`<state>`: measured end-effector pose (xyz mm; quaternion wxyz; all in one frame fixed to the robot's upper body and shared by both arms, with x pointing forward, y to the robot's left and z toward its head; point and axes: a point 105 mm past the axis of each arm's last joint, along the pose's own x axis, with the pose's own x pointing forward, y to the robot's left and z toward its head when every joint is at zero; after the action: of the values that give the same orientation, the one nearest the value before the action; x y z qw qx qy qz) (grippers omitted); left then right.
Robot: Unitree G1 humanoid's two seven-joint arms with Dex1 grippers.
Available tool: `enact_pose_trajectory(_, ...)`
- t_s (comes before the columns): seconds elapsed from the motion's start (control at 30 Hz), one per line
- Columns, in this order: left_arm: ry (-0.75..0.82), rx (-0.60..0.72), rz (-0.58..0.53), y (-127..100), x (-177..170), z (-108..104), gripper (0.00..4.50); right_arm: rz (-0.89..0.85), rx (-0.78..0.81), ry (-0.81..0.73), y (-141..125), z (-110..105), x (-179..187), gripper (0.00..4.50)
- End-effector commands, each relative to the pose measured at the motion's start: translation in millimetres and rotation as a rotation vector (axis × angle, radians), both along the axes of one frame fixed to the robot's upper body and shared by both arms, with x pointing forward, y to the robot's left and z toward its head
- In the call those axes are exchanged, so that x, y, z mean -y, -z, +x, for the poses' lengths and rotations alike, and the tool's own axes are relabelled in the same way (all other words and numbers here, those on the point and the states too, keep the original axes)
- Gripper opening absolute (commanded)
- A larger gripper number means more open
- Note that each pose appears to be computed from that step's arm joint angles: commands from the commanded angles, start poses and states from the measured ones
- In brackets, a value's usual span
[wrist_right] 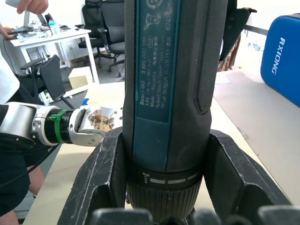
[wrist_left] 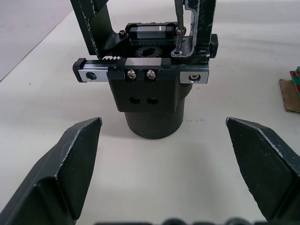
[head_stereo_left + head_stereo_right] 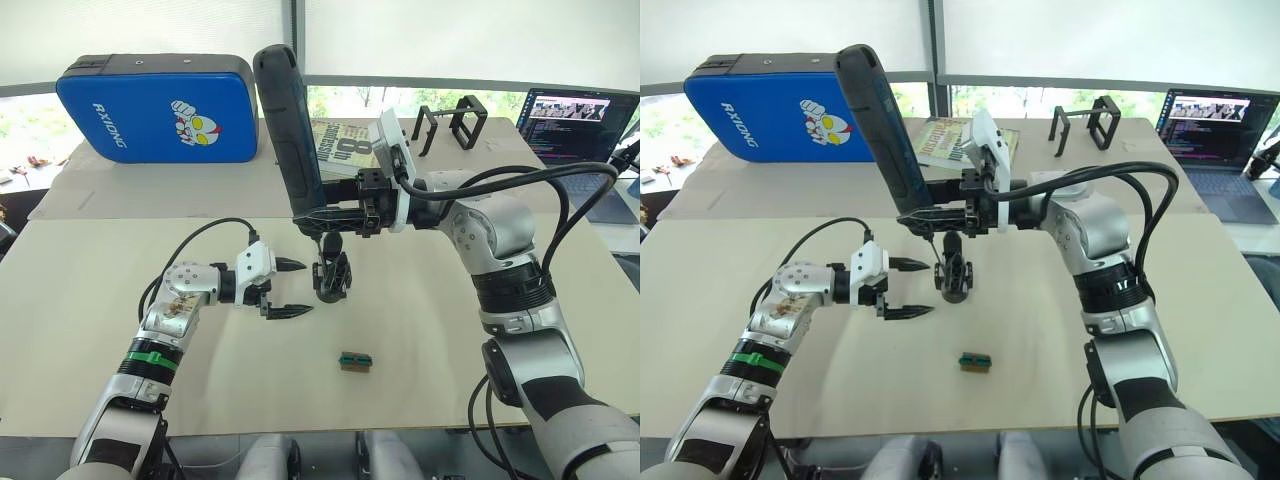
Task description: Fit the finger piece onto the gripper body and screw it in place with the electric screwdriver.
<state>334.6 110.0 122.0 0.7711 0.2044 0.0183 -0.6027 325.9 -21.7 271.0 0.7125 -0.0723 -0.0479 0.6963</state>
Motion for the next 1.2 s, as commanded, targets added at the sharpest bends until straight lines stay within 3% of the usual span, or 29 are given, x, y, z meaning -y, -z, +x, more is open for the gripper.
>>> enact_pose_trajectory(0.03,0.026,0.049,-0.01,-12.2,6.2,-1.0,4.5,0.049,0.095,-0.029,-22.9,-9.2,-0.6,1.91)
enact_pose_trajectory(1.2,0.019,0.055,-0.011,-12.2,5.5,1.6,4.5,0.066,0.084,-0.003,-14.9,-7.0,-0.5,1.91)
